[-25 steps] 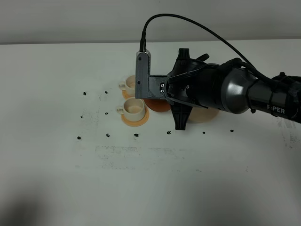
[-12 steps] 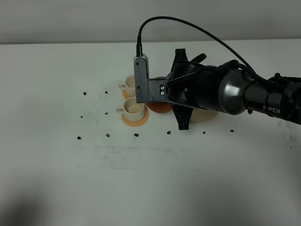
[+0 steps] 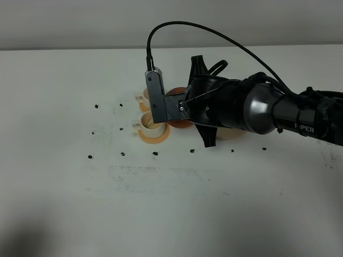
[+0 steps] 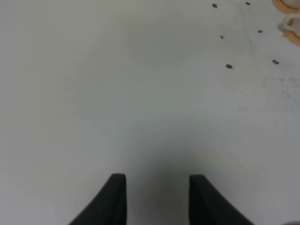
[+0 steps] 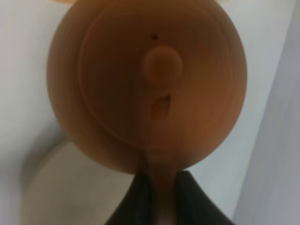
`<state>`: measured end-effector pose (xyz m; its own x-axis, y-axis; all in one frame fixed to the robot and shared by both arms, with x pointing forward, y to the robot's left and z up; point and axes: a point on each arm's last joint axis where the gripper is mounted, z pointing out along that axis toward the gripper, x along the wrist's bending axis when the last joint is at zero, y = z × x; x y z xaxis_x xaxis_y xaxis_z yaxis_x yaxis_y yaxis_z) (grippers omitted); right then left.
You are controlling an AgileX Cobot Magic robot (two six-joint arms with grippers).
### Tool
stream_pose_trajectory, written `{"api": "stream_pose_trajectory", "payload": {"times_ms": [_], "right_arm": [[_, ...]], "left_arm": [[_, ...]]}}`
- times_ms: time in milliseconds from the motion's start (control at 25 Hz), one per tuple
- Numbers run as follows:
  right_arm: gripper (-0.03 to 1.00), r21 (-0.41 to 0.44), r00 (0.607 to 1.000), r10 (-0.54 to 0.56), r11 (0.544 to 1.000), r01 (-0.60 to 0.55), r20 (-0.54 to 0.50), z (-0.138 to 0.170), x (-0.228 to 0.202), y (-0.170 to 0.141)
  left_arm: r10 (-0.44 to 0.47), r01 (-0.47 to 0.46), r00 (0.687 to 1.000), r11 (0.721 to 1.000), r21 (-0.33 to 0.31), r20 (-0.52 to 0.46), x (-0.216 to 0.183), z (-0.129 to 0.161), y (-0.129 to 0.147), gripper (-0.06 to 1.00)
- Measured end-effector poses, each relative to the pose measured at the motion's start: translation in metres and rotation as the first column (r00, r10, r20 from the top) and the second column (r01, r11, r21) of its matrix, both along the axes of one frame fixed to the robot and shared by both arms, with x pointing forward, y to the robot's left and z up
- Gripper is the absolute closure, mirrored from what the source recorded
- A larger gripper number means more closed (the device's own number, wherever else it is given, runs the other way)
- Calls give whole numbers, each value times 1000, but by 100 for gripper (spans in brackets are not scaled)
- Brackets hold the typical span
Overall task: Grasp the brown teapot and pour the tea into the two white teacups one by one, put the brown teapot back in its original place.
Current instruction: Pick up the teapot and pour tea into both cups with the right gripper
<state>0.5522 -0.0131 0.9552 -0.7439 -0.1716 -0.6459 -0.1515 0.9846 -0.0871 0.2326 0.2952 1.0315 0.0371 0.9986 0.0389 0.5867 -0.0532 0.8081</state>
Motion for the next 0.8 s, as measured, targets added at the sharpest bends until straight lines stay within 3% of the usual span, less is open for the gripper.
{"api": "stream_pose_trajectory", "payload": {"times_ms": [800], "right_arm": [[84, -91, 994, 90, 992, -85, 62, 4, 4, 0]], "left_arm": [[0, 0, 1000, 1000, 0, 0, 0, 0, 0, 60]]}}
